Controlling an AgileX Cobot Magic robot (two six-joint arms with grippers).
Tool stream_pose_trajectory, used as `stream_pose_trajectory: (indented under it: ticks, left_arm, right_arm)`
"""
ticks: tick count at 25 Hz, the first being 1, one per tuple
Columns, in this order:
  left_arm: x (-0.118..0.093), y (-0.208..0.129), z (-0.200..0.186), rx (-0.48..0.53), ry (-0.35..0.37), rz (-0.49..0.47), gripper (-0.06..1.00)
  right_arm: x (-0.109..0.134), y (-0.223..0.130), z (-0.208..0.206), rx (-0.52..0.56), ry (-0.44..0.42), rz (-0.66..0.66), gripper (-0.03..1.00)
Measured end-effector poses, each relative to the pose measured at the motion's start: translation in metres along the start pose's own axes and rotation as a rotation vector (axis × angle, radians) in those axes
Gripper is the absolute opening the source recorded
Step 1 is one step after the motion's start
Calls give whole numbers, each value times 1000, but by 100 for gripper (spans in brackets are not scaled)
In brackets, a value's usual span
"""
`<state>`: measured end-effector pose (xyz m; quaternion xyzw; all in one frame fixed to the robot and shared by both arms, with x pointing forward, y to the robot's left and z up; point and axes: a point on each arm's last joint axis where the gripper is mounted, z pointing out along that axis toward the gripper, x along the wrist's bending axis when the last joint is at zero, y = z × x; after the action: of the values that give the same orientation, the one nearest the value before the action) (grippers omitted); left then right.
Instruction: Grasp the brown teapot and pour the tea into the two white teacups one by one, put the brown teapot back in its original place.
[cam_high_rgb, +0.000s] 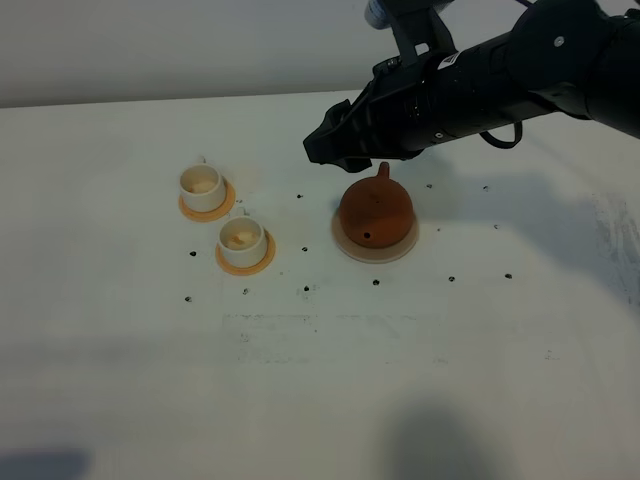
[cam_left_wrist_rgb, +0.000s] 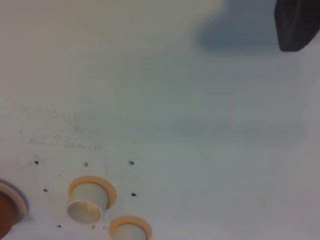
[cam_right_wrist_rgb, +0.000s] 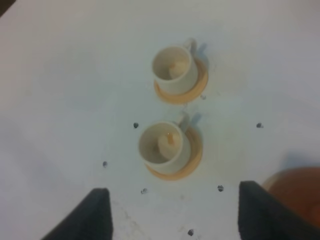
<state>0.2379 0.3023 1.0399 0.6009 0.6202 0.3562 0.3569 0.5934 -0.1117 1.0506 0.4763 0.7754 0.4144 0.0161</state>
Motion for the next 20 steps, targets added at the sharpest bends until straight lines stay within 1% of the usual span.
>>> stream_pose_trajectory:
  ticks: [6,12,20]
  left_arm:
    - [0,0,0,1,3,-4,30]
    - [0,0,0,0,70,-40,30]
    - [0,0,0,0,82,-45,30]
  right_arm:
    - [-5,-5,11,27,-2,7,53]
    - [-5,-5,11,29,-3,3,53]
    - [-5,-5,11,28,-5,-10,53]
